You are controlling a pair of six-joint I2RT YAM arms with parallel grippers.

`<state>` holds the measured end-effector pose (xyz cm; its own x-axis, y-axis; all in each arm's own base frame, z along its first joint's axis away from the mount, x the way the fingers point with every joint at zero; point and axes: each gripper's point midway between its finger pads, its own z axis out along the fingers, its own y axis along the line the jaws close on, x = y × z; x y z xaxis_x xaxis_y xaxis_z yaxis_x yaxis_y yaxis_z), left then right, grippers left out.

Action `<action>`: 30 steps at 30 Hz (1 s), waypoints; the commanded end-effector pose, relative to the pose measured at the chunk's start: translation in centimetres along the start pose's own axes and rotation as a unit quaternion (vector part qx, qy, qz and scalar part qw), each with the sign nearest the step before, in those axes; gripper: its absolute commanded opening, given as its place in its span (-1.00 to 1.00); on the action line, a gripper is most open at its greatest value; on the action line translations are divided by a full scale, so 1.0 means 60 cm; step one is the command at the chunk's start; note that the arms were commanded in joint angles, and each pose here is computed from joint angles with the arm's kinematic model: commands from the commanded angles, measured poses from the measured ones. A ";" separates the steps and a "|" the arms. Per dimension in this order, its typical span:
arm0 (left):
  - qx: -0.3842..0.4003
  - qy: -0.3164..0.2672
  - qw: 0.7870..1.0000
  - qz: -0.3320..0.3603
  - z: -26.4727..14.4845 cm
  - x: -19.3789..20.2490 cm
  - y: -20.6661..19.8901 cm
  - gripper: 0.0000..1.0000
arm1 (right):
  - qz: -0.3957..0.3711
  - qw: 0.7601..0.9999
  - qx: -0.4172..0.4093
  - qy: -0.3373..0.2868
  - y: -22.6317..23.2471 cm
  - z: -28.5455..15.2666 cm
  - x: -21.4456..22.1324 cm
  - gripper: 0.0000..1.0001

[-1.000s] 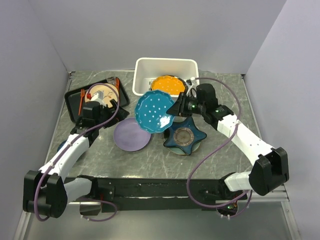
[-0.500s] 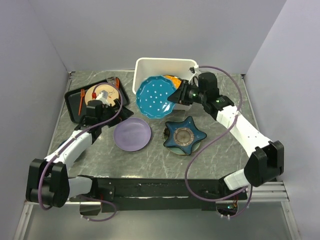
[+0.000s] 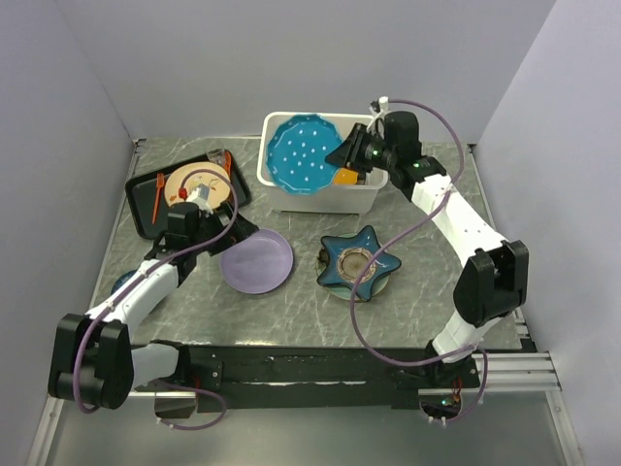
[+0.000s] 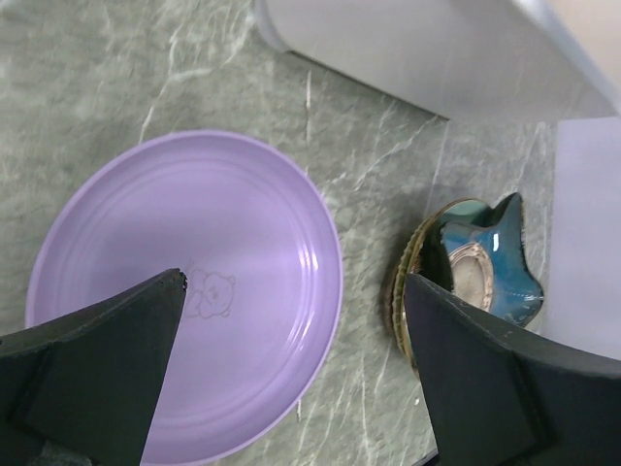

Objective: Place the plates into the plastic bin on the countertop
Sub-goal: Place the plate in the plastic bin.

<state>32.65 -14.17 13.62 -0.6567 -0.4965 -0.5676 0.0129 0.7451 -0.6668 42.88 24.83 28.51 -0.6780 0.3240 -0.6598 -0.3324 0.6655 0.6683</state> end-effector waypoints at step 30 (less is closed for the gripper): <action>0.016 0.009 1.000 0.007 0.014 0.012 0.004 0.99 | 0.028 0.994 -0.041 -0.096 -0.043 0.111 -0.177 -1.00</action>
<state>31.82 -14.32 10.93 -0.6946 -0.4860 -0.5305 -0.0118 0.7449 -0.6670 53.78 23.41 23.20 -0.6908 0.4332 -0.5789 -0.1816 0.6711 0.7188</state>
